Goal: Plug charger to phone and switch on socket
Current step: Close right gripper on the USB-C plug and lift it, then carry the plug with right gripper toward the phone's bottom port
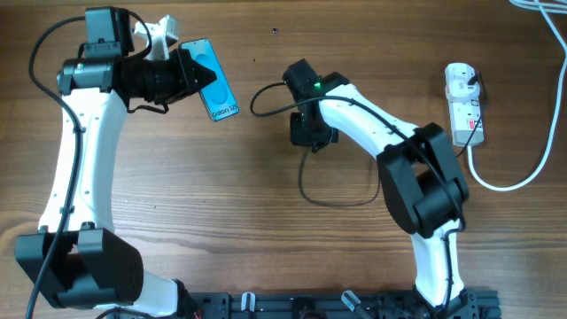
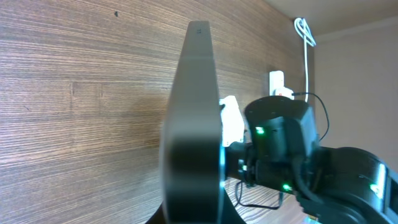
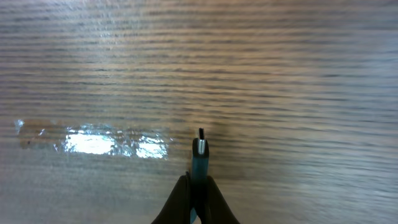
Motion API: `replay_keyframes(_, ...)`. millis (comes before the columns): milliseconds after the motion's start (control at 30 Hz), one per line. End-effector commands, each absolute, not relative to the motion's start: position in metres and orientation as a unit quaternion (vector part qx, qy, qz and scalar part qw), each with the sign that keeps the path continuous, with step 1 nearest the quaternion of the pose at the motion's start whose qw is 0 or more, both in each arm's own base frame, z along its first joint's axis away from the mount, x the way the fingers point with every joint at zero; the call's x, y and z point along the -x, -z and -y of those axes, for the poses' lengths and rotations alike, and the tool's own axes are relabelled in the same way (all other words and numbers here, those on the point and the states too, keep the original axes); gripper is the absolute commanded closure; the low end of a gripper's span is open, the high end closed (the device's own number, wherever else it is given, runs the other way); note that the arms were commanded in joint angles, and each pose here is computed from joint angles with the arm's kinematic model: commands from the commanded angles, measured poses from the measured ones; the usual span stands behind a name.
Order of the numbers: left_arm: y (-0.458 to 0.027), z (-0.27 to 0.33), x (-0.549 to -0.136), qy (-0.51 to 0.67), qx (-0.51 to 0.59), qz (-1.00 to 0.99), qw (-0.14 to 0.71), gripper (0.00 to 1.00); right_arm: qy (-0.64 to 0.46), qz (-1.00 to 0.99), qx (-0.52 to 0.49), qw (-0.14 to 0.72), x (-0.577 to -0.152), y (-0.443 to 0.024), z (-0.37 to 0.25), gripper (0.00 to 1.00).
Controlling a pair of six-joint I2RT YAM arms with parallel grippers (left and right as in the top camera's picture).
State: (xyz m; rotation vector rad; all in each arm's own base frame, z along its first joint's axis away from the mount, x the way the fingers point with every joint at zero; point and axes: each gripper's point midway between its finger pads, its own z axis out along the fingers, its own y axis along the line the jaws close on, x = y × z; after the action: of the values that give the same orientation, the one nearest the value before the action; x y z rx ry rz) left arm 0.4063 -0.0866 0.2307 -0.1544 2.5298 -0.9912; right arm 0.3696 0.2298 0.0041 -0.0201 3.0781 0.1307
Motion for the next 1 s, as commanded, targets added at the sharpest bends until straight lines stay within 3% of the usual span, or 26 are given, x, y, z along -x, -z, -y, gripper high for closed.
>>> replay_keyframes(0, -0.232, 0.088, -0.407, 0.363, 0.053, -0.907, 0.207, 0.96, -0.045, -0.995, 0.029, 0.081, -0.378, -0.051, -0.221, 0.96)
replay_keyframes(333, -0.231, 0.088, -0.405, 0.363, 0.055, -0.908, 0.203, 0.96, -0.123, -0.985, 0.086, 0.081, -0.360, -0.098, -0.237, 0.96)
replay_keyframes(667, -0.231, 0.088, -0.405, 0.363, 0.055, -0.908, 0.203, 0.96, -0.147, -0.981, 0.099, 0.081, -0.337, -0.115, -0.229, 0.96)
replay_keyframes(967, -0.231, 0.088, -0.405, 0.364, 0.055, -0.908, 0.203, 0.96, -0.272, -0.948, 0.144, 0.083, -0.299, -0.114, -0.240, 0.96)
